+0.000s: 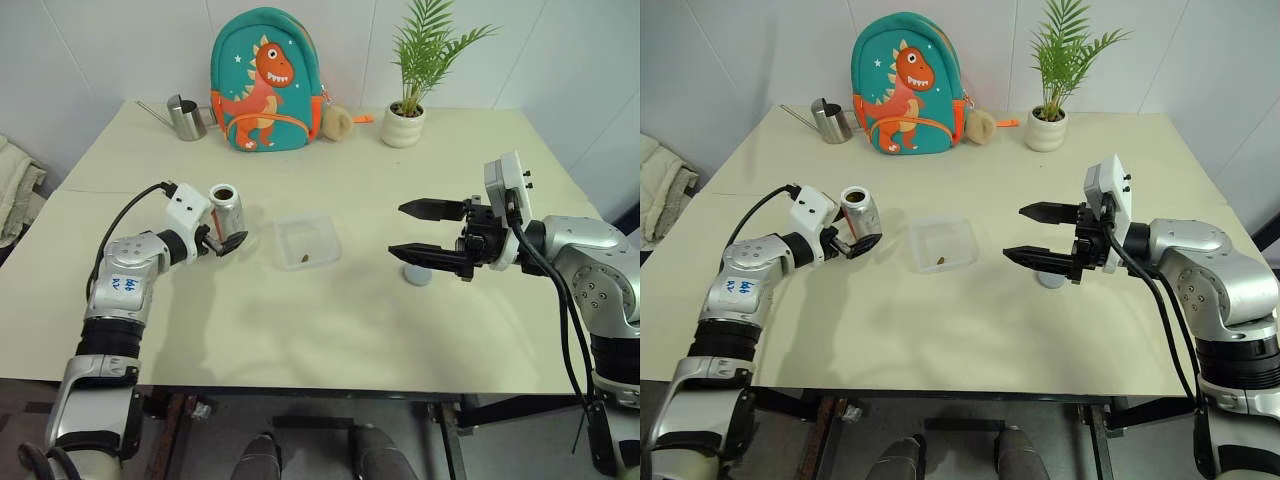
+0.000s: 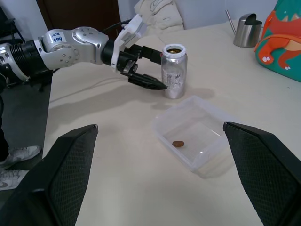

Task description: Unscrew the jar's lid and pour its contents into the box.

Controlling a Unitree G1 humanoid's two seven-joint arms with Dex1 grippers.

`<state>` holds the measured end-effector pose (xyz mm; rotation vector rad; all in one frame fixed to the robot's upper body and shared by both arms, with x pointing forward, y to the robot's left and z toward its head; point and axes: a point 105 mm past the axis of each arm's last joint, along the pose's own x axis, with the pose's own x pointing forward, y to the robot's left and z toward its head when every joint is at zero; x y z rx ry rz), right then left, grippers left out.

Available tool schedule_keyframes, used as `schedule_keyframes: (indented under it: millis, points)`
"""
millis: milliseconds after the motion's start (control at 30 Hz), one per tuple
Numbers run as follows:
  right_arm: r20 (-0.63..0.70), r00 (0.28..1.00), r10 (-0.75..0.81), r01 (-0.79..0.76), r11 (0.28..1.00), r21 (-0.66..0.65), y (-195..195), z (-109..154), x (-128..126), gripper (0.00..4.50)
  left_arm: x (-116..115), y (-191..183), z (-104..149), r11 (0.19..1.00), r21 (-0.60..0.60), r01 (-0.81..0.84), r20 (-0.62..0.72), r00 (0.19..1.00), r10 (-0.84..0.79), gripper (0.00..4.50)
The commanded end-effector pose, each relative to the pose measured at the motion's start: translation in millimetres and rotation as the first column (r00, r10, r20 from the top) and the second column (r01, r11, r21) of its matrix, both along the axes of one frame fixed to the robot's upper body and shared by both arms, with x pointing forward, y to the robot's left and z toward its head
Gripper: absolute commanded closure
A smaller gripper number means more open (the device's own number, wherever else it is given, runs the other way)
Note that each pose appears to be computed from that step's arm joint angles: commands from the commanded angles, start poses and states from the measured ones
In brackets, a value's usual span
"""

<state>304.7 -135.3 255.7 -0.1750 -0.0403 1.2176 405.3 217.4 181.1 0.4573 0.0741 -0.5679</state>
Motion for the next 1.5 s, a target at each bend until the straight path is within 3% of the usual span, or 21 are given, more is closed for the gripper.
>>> schedule_keyframes:
  millis: [33, 600, 1100, 1367, 1500]
  points:
    - [0.07, 0.997, -0.009, 0.009, 1.0, 0.004, -7, 17, -6, 0.0, -7, -2, 16, 0.996, 0.04, 0.076, 0.034, 0.996, -0.078, 0.03]
    - [0.081, 0.996, -0.047, 0.049, 0.999, -0.019, -15, 20, -7, 0.0, 1, 12, 23, 0.999, 0.021, 0.047, 0.054, 0.997, -0.048, 0.03]
    - [0.093, 0.995, -0.046, 0.051, 0.998, -0.048, -20, 24, -3, 0.0, -23, 44, 23, 1.0, 0.023, -0.007, 0.028, 1.0, 0.006, 0.03]
    - [0.108, 0.993, -0.05, 0.057, 0.996, -0.064, -23, 30, -6, 0.0, -84, 55, 28, 0.967, 0.007, 0.255, -0.074, 0.964, -0.254, 0.03]
    - [0.099, 0.991, -0.089, 0.096, 0.992, -0.077, -35, 27, -8, 0.0, -106, 76, 55, 0.946, -0.02, 0.323, 0.041, 0.946, -0.322, 0.03]
